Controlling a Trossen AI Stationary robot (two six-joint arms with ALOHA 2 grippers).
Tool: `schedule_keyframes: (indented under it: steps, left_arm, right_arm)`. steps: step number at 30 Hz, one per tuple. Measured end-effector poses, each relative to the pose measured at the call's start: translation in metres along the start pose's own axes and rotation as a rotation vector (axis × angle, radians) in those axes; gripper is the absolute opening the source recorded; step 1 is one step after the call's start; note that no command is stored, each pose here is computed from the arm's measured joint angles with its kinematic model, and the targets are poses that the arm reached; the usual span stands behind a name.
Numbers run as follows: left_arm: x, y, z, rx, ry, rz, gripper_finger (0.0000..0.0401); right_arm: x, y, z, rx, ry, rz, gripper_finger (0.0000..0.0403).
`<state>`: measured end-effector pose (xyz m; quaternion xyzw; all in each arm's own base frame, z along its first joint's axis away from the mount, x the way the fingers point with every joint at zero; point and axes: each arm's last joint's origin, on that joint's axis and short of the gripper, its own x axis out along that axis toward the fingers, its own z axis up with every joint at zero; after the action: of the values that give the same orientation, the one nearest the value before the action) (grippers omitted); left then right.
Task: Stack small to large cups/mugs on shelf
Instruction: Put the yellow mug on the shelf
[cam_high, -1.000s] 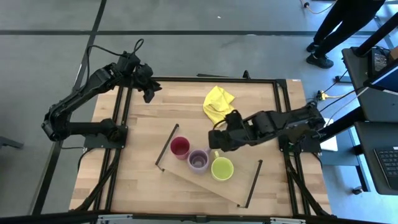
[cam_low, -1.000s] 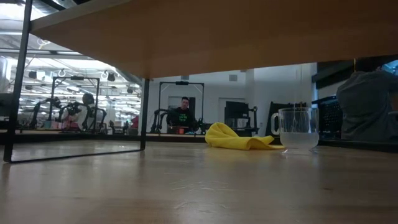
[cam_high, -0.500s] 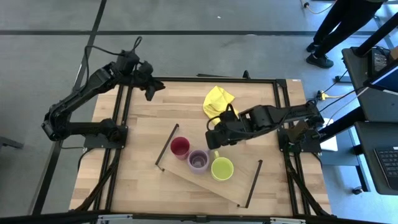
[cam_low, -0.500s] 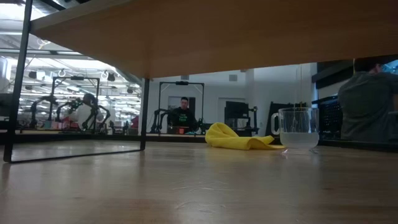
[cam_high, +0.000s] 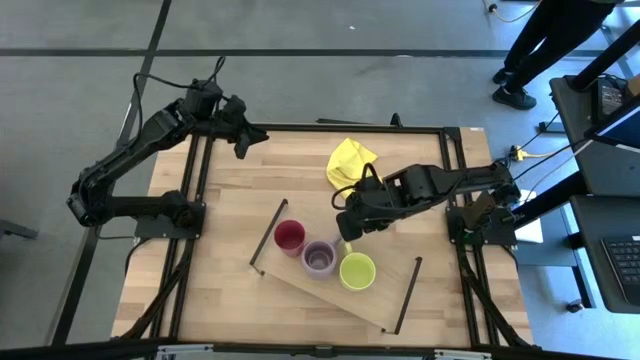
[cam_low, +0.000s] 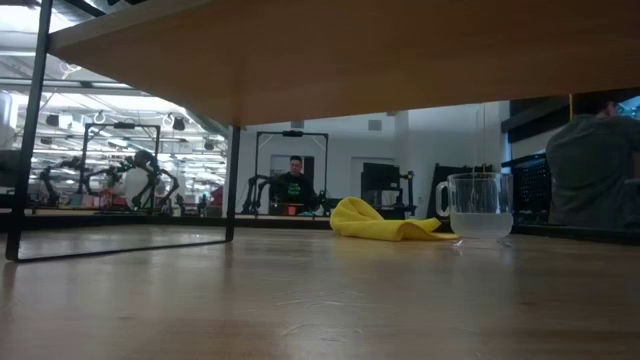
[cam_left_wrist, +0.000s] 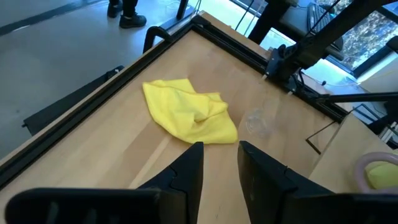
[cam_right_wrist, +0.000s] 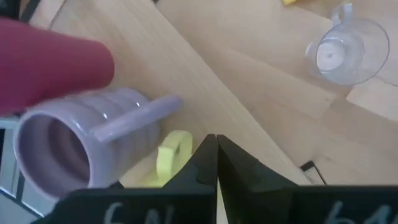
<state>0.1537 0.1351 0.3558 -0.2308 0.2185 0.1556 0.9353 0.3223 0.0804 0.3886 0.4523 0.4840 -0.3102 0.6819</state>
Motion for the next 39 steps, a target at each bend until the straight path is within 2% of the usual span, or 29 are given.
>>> schedule_keyframes:
  steps: [8, 14, 21, 25, 30, 33, 39]
  left_arm:
    - [0.000, 0.000, 0.000, -0.003, 0.000, 0.000, 0.0094]
    - [0.000, 0.000, 0.000, -0.005, 0.003, 0.001, 0.0094]
    - [0.000, 0.000, 0.000, -0.004, 0.003, 0.001, 0.0094]
    - [0.000, 0.000, 0.000, -0.003, 0.003, 0.001, 0.0094]
    - [0.000, 0.000, 0.000, -0.002, 0.003, 0.001, 0.0094]
    - [0.000, 0.000, 0.000, -0.001, 0.002, 0.002, 0.0094]
    - [0.000, 0.000, 0.000, 0.005, 0.002, 0.005, 0.0094]
  right_arm:
    - [-0.001, -0.003, 0.002, -0.067, 0.021, -0.011, 0.0011]
    - [-0.001, -0.005, 0.007, -0.191, 0.098, -0.001, 0.0011]
    - [-0.001, -0.007, 0.010, -0.240, 0.125, 0.002, 0.0014]
    - [-0.001, -0.007, 0.010, -0.262, 0.141, 0.006, 0.0040]
    - [-0.001, -0.005, 0.006, -0.279, 0.216, 0.046, 0.0099]
    - [-0.002, 0.000, 0.000, -0.314, 0.213, 0.090, 0.0126]
    - [-0.004, 0.006, -0.019, -0.426, 0.229, 0.131, 0.0135]
